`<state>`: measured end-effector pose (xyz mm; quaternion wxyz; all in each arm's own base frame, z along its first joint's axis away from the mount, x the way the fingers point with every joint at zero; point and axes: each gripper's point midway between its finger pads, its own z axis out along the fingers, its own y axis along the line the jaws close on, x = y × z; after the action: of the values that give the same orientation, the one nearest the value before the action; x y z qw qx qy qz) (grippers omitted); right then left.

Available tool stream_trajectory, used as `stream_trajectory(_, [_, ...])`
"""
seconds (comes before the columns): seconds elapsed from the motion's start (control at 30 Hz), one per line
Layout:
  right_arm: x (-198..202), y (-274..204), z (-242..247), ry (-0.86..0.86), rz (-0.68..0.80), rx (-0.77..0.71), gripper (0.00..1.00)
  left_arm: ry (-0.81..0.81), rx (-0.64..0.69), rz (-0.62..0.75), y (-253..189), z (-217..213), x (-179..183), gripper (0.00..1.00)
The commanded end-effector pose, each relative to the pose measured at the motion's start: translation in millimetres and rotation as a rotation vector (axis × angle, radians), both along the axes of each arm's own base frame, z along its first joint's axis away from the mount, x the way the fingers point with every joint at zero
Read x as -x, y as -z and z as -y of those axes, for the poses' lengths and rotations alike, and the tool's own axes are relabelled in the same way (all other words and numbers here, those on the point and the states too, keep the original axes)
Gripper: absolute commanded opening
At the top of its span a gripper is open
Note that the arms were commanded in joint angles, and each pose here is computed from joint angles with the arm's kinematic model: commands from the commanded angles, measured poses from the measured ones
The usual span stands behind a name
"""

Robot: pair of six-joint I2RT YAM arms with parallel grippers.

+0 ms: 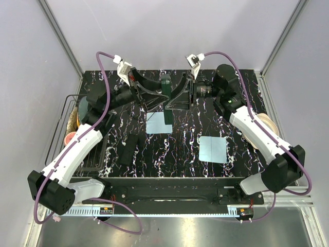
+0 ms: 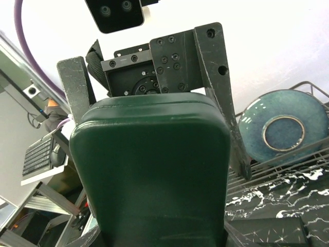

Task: Organize the sunglasses
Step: Open the sunglasses case and the sunglasses case.

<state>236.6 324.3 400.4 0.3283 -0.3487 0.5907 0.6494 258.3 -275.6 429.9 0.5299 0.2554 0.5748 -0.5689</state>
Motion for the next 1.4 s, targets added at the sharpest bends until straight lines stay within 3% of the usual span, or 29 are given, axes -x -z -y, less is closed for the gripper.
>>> stream_trajectory(0.0, [35.4,-29.3,8.7,-0.143,0.126,-0.068,0.00,0.101,0.009,0.107,-18.7,-0.1,21.1,0.90])
stream_trajectory(0.13, [41.9,-33.6,11.2,-0.157,0.121,-0.070,0.00,0.161,0.003,0.144,-19.6,0.3,33.3,0.63])
stream_trajectory(0.17, [42.5,-34.0,12.1,-0.157,0.120,-0.069,0.00,0.170,0.005,0.152,-19.6,0.6,34.8,0.47])
stream_trajectory(0.3, [51.3,-38.1,16.5,-0.173,0.143,-0.078,0.00,0.167,-0.024,0.154,-12.7,0.5,32.9,0.25])
stream_trajectory(0.53, [77.1,-50.9,29.8,-0.213,0.187,-0.100,0.00,0.163,-0.116,0.160,12.5,-6.4,28.7,0.16])
stream_trajectory(0.77, [106.5,-62.8,45.9,-0.255,0.277,-0.122,0.00,0.142,-0.112,0.146,30.3,-20.9,35.6,0.08])
stream_trajectory(0.93, [104.2,-62.9,44.5,-0.247,0.254,-0.120,0.00,0.133,-0.136,0.135,36.8,-23.2,37.1,0.00])
stream_trajectory(1.37, [82.8,-56.9,34.2,-0.178,0.157,-0.103,0.00,-0.010,-0.220,0.122,51.9,-34.7,21.4,0.00])
